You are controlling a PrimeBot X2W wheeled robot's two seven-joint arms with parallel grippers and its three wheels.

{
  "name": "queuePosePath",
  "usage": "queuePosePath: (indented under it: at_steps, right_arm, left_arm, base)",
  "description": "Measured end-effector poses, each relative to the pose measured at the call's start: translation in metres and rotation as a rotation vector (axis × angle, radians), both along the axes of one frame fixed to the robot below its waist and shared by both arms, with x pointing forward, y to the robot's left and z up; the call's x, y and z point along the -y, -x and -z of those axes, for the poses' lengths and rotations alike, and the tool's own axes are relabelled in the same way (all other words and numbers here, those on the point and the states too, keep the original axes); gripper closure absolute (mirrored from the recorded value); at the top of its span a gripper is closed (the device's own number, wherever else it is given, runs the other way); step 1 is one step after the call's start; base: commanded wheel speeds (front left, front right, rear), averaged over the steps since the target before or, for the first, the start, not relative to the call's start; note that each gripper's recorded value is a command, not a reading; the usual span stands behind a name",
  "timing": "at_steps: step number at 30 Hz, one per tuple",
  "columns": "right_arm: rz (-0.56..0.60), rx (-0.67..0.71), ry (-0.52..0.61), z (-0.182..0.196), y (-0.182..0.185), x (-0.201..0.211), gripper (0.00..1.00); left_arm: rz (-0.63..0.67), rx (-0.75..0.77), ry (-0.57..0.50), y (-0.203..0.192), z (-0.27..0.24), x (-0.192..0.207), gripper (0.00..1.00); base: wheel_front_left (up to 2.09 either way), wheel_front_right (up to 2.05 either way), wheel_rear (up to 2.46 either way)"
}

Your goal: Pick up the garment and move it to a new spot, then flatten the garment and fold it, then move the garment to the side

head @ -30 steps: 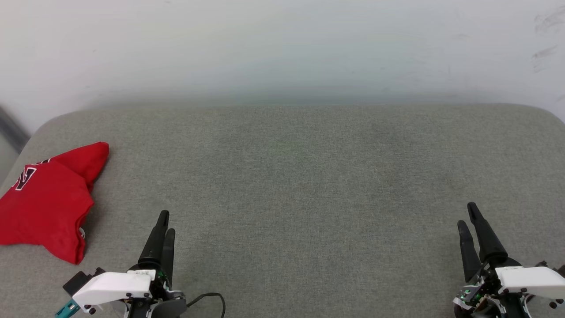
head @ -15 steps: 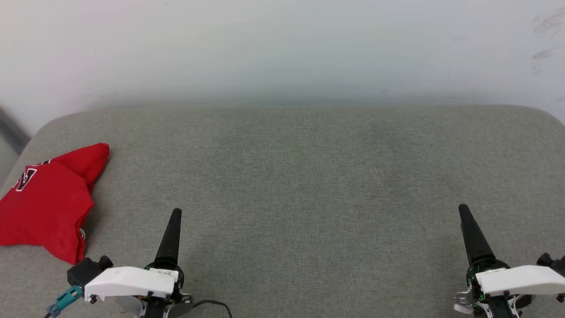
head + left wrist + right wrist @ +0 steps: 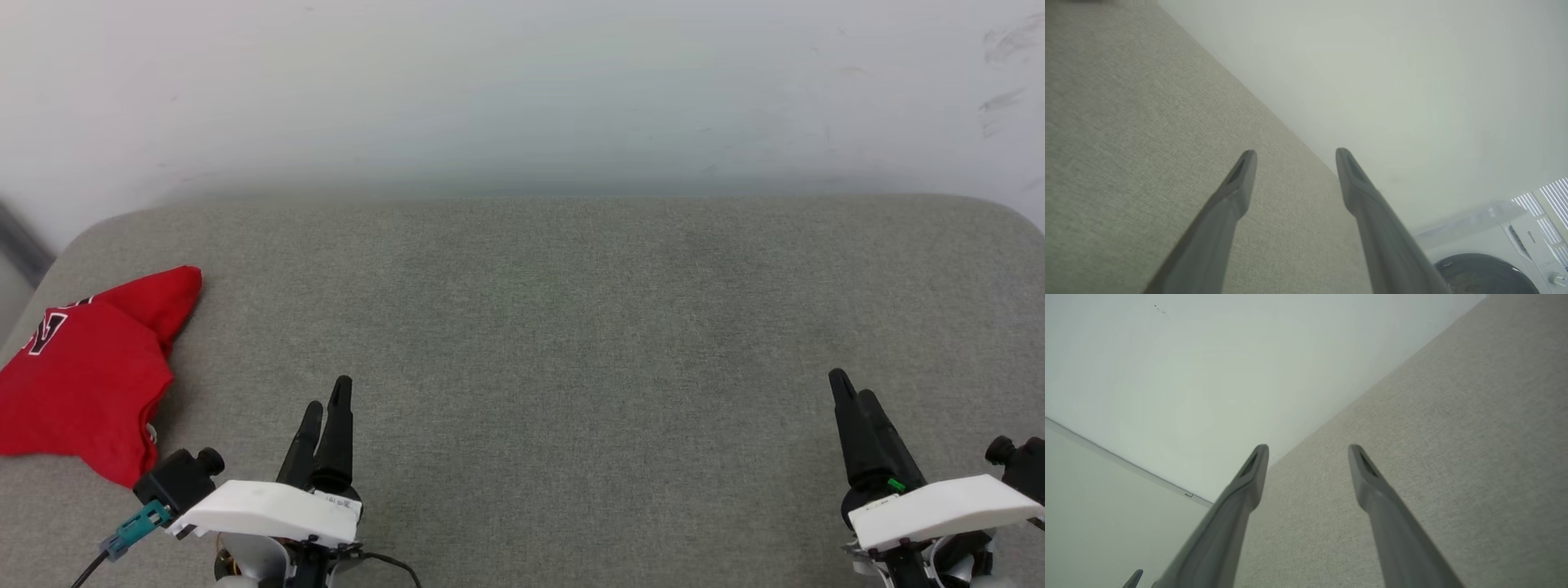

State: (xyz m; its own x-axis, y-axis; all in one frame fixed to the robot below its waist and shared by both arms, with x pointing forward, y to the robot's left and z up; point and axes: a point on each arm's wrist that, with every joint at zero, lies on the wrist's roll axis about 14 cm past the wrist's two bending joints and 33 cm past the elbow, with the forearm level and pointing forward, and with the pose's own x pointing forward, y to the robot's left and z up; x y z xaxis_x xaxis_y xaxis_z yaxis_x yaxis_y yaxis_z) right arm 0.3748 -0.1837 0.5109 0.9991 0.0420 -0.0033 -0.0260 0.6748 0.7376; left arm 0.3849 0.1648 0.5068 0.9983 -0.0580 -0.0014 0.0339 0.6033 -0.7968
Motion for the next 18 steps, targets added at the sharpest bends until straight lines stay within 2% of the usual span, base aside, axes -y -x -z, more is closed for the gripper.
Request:
queuePosePath:
  at_steps: [18]
  right_arm:
    - [-0.015, 0.005, 0.307, -0.0047, 0.0052, 0.0009, 0.0]
  left_arm:
    - [0.023, 0.026, -0.315, -0.0007, 0.0011, 0.0044, 0.0]
  base:
    - [0.0, 0.0, 0.0]
